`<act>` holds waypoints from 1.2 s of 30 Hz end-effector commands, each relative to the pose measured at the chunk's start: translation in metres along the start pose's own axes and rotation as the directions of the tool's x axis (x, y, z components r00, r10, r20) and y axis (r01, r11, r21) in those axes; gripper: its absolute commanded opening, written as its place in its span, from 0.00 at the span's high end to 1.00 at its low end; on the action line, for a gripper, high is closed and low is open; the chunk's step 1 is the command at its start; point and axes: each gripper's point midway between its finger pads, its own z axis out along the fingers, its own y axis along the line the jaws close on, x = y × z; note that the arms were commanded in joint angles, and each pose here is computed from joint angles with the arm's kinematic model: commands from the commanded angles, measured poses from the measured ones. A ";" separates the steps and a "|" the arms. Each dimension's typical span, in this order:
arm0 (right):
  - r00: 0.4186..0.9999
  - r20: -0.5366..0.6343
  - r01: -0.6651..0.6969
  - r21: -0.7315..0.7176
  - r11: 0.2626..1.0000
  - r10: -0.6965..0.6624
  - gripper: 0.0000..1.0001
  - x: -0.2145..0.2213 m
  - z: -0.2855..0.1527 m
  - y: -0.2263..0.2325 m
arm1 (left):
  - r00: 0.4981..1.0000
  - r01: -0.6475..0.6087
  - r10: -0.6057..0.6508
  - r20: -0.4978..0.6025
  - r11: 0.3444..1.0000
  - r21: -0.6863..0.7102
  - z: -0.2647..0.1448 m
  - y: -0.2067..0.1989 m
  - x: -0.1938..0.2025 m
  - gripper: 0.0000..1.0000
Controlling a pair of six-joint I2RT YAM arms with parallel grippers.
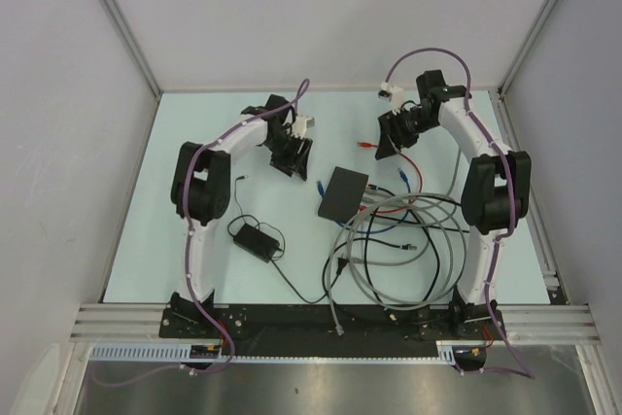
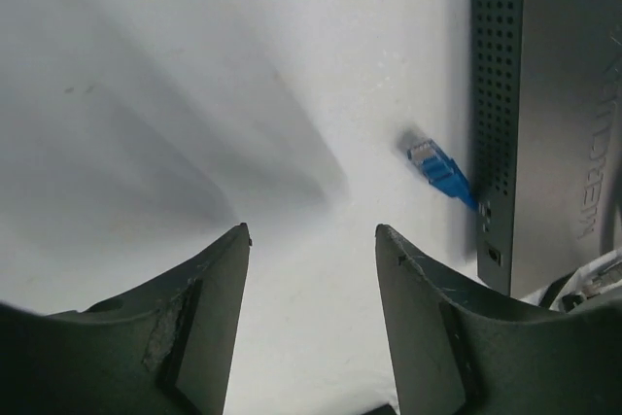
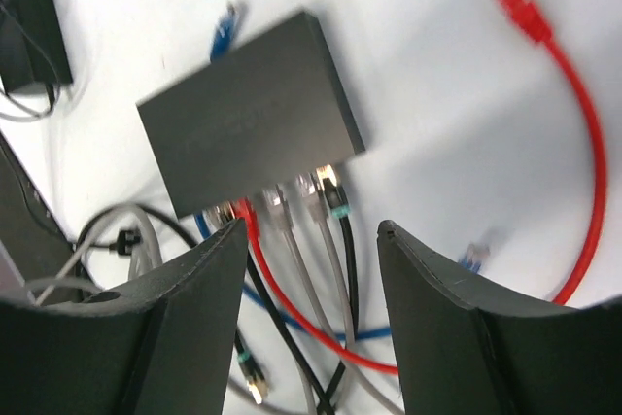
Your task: Pull the plug from the switch port
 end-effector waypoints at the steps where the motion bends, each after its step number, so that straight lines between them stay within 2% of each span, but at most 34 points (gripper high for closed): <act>1: 0.990 0.136 0.022 0.099 0.995 -0.035 0.39 -0.034 -0.011 -0.012 | 1.000 0.007 -0.007 0.005 0.997 0.076 0.018 -0.032 -0.014 0.41; 7: 0.991 0.122 -0.069 0.072 0.995 0.060 0.39 -0.023 -0.007 -0.014 | 0.997 0.077 -0.072 -0.032 0.978 0.196 0.034 -0.062 -0.007 0.43; 10: 0.989 0.117 -0.099 0.066 0.993 0.091 0.39 -0.019 -0.006 -0.015 | 0.994 0.096 -0.086 -0.061 0.978 0.184 0.043 -0.069 0.001 0.45; 13: 0.987 0.126 -0.107 0.066 0.992 0.098 0.40 -0.019 -0.007 -0.015 | 0.992 0.089 -0.084 -0.091 0.995 0.051 0.052 -0.060 0.013 0.54; 15: 0.986 0.133 -0.112 0.063 0.992 0.102 0.39 -0.022 -0.007 -0.013 | 0.989 0.094 -0.096 -0.116 0.995 -0.028 0.058 -0.052 0.023 0.56; 21: 0.984 0.137 -0.121 0.071 0.990 0.111 0.40 -0.022 -0.009 -0.015 | 0.985 0.045 -0.061 -0.158 0.994 -0.101 0.070 -0.051 0.037 0.62; 22: 0.984 0.135 -0.124 0.074 0.990 0.114 0.40 -0.021 -0.009 -0.016 | 0.986 0.021 -0.038 -0.163 0.994 -0.106 0.071 -0.052 0.037 0.62; 24: 0.983 0.135 -0.134 0.077 0.988 0.123 0.40 -0.021 -0.008 -0.017 | 0.986 -0.032 0.012 -0.168 0.992 -0.118 0.071 -0.052 0.035 0.71; 25: 0.983 0.137 -0.135 0.077 0.988 0.124 0.40 -0.022 -0.009 -0.017 | 0.980 -0.108 0.084 -0.179 0.985 -0.132 0.071 -0.050 0.035 0.77; 26: 0.983 0.140 -0.132 0.078 0.988 0.120 0.40 -0.023 -0.010 -0.016 | 0.973 -0.160 0.132 -0.187 0.976 -0.147 0.065 -0.048 0.034 0.92; 27: 0.983 0.143 -0.131 0.082 0.988 0.119 0.40 -0.024 -0.011 -0.017 | 0.965 -0.205 0.172 -0.198 0.965 -0.160 0.061 -0.044 0.034 1.00; 28: 0.982 0.148 -0.130 0.088 0.988 0.116 0.40 -0.027 -0.013 -0.017 | 0.943 -0.295 0.253 -0.217 0.936 -0.193 0.053 -0.033 0.032 1.00; 30: 0.982 0.152 -0.126 0.097 0.987 0.111 0.40 -0.028 -0.015 -0.017 | 0.908 -0.369 0.303 -0.288 0.905 -0.211 0.036 -0.021 0.036 1.00; 31: 0.981 0.155 -0.129 0.100 0.987 0.112 0.40 -0.028 -0.017 -0.019 | 0.872 -0.438 0.356 -0.336 0.874 -0.212 0.026 -0.010 0.037 1.00; 32: 0.981 0.156 -0.128 0.100 0.987 0.111 0.40 -0.029 -0.017 -0.019 | 0.853 -0.452 0.356 -0.381 0.869 -0.199 0.015 -0.004 0.046 1.00; 36: 0.980 0.163 -0.133 0.099 0.986 0.116 0.40 -0.029 -0.019 -0.023 | 0.798 -0.572 0.438 -0.414 0.767 -0.291 -0.034 0.035 0.032 1.00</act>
